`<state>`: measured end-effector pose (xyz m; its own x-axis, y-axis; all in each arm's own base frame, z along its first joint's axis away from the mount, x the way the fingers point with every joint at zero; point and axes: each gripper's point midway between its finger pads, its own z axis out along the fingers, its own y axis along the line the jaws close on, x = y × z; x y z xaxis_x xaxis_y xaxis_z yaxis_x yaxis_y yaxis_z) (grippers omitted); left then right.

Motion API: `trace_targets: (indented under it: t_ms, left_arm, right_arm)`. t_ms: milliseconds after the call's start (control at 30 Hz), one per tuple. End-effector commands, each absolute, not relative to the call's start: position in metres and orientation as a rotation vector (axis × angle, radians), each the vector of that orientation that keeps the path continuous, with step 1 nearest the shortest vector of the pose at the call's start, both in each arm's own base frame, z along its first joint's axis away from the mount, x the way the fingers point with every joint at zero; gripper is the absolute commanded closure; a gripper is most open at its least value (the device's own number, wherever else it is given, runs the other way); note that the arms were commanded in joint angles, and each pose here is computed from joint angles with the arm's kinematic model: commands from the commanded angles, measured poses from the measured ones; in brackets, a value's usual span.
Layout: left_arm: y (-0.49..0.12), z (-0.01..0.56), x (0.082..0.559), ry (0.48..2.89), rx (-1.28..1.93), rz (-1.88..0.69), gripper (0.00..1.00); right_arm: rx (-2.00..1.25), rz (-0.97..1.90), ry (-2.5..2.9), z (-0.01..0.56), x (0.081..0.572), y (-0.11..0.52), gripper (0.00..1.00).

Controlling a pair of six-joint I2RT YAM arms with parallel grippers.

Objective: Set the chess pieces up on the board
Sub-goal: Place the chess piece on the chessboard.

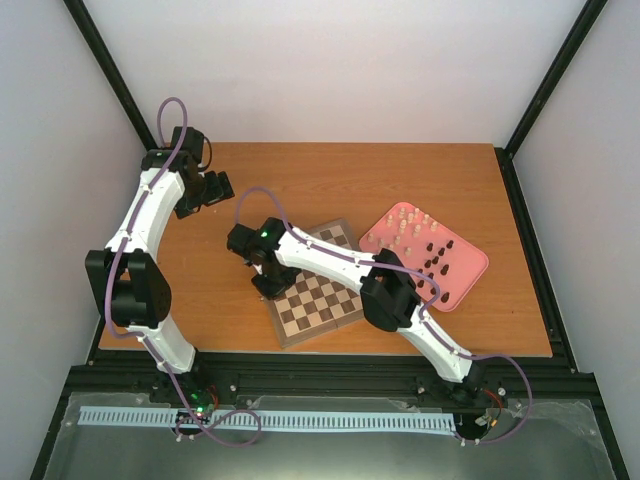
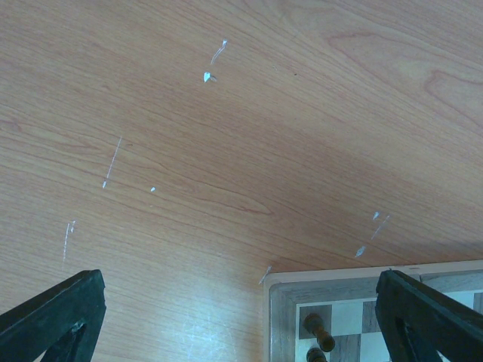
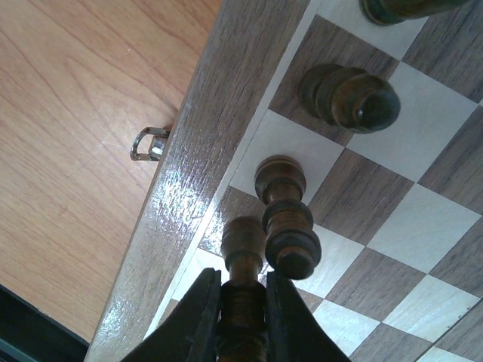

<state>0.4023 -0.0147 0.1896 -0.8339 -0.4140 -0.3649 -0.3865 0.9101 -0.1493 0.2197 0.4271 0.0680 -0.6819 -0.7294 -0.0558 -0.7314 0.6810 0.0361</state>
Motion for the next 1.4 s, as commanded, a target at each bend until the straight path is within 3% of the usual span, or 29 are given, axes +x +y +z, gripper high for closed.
trace_targets:
  t_ms: [0, 400, 667, 1000, 1200, 1367]
  left_arm:
    - [-0.015, 0.207, 0.405, 2.624, -0.579, -0.111, 0.00]
    - [-0.015, 0.208, 0.405, 2.622, -0.579, -0.111, 0.00]
    - [-0.015, 0.208, 0.405, 2.622, -0.576, -0.107, 0.00]
    - [-0.012, 0.210, 0.404, 2.617, -0.577, -0.088, 0.00]
    - [-0.011, 0.213, 0.404, 2.612, -0.576, -0.076, 0.00]
    - [-0.011, 0.214, 0.405, 2.610, -0.576, -0.080, 0.00]
  right_arm:
    - [-1.282, 0.092, 2.836, 0.067, 0.212, 0.433, 0.94]
    - [-1.270, 0.085, 2.821, 0.073, 0.215, 0.432, 0.80]
    - [-1.288, 0.133, 2.781, 0.087, 0.213, 0.438, 0.46]
    - [-1.173, 0.135, 2.674, 0.155, 0.225, 0.421, 0.34]
    - [-0.894, 0.022, 2.688, 0.197, 0.253, 0.347, 0.31]
    - [-0.436, -0.056, 2.819, 0.195, 0.280, 0.229, 0.31]
